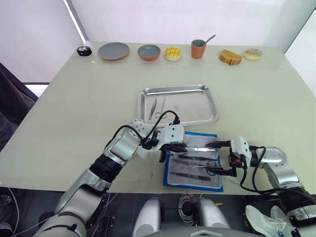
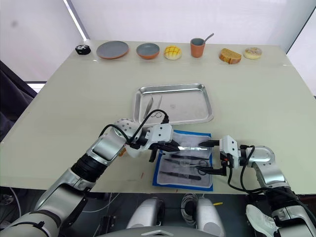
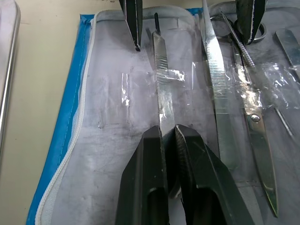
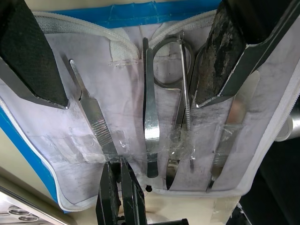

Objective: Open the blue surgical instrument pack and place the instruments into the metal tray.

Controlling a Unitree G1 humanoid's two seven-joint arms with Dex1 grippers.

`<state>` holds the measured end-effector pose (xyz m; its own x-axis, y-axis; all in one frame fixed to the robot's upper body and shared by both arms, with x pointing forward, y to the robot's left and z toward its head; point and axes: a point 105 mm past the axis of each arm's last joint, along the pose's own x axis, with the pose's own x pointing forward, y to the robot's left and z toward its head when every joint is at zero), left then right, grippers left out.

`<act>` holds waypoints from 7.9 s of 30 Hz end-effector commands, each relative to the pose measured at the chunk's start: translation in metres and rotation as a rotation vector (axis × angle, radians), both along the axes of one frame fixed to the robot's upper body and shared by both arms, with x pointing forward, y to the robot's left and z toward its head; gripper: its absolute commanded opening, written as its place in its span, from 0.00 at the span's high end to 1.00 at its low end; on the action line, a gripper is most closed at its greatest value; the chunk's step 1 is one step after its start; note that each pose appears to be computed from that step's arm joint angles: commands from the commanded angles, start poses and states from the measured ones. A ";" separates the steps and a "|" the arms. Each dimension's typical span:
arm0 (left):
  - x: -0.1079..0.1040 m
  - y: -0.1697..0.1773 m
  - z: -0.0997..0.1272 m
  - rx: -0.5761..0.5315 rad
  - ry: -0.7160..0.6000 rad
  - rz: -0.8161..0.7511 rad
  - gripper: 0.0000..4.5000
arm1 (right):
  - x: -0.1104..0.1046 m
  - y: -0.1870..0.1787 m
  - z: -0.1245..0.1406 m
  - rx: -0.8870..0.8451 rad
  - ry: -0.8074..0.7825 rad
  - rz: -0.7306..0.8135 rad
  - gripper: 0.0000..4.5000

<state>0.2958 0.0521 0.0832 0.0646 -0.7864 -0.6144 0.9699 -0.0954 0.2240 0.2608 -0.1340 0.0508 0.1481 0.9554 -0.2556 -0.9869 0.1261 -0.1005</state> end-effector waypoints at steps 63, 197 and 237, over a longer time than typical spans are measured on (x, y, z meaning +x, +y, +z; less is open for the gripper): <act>-0.006 0.031 0.038 0.136 0.041 -0.007 0.98 | -0.010 0.006 -0.038 -0.083 0.129 -0.008 0.00; -0.041 0.128 0.074 -0.438 0.259 0.264 0.03 | -0.004 -0.003 -0.024 -0.068 0.123 0.014 0.00; -0.020 0.004 0.016 -0.204 0.108 0.001 0.42 | -0.004 -0.003 -0.020 -0.053 0.109 0.010 0.00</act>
<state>0.2760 0.0596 0.0939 0.0148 -0.8943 -0.4473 0.9941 -0.0348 0.1023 0.2662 -0.1312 0.0534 0.1180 0.9585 -0.2596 -0.9909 0.0967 -0.0931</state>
